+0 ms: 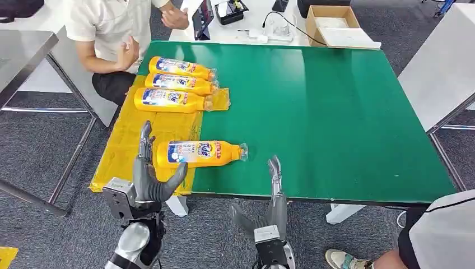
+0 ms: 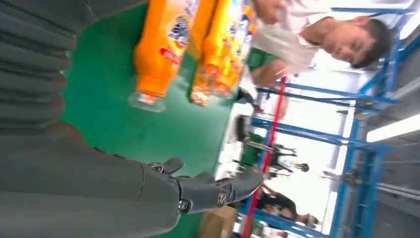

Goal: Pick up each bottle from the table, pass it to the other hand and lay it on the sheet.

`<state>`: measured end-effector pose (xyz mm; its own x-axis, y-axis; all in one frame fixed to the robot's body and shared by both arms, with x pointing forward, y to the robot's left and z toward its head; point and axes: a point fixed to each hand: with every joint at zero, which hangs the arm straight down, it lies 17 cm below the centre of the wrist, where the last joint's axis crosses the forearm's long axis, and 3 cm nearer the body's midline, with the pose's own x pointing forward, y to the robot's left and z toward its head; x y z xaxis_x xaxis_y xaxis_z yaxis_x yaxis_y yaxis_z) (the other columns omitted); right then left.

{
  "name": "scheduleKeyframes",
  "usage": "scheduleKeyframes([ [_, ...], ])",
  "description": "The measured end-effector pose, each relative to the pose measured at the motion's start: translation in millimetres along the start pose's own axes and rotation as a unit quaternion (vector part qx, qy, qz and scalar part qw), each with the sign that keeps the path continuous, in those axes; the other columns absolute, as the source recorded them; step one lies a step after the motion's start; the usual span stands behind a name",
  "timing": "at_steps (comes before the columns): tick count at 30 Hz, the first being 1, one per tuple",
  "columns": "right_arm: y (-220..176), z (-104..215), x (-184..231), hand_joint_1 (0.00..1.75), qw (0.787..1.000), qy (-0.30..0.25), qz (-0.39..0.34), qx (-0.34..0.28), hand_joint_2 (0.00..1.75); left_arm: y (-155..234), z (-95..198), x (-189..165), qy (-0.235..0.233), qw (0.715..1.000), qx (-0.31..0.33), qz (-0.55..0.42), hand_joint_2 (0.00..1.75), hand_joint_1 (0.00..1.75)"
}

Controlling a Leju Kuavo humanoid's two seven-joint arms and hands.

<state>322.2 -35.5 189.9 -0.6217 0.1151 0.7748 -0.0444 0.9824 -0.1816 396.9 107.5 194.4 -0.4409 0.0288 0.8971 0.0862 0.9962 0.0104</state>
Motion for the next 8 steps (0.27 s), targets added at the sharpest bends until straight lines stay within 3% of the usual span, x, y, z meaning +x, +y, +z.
scheduleKeyframes([
  [4, -10, 5, -11, 0.00, 0.998, 0.037, -0.033, -0.028, 1.75, -8, 15, -7, 0.023, 1.000, -0.008, 0.015, 1.75, 0.00],
  [8, -13, 6, -10, 0.00, 0.998, 0.038, -0.036, -0.031, 1.75, -12, 21, -8, 0.031, 0.999, -0.013, 0.023, 1.75, 0.00],
])
